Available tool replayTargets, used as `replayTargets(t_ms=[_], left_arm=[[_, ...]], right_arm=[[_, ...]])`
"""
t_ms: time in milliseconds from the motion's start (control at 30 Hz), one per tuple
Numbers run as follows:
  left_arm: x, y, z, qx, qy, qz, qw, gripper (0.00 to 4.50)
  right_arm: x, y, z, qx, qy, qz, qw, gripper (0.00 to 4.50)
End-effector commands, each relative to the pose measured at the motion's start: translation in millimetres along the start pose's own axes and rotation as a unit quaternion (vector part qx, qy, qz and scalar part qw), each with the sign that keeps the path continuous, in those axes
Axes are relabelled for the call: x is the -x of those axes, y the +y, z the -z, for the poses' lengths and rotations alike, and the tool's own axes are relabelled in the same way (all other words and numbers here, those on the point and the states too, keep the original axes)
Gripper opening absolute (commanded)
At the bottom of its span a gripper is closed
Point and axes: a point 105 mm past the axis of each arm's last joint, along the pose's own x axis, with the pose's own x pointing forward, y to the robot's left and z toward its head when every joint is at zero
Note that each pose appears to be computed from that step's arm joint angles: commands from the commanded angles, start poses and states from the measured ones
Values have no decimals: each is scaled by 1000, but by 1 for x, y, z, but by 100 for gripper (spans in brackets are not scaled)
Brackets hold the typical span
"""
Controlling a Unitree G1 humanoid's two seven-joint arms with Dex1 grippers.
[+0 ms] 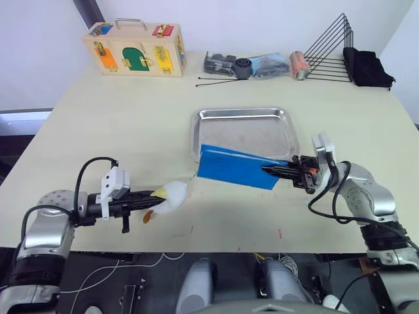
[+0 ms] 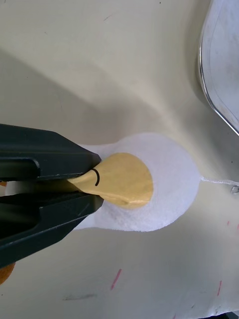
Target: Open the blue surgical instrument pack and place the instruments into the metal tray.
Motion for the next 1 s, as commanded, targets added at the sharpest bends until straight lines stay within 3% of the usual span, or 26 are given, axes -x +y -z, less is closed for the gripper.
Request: replayTargets(t_ms=[33,467,567,800,1000], left_arm=[[-4,-5,15,22,18,7,1000,7],[6,5,2,8,-10,-9,1000,7],[12,12,-6,-7,-12,-16,1000,113],[30,21,-37,-55,-1,3,998,445],[25,13,-72,-60,-39,66,995,448]], right_arm=[[0,2,-33,27,-66,3,997,0],[1,7,5,124,83,-48,988,0],[0,8,12,137,97,-55,984,0],[0,9,14,143,98,-55,983,0],[-1,10,15,142,95,-53,984,0]])
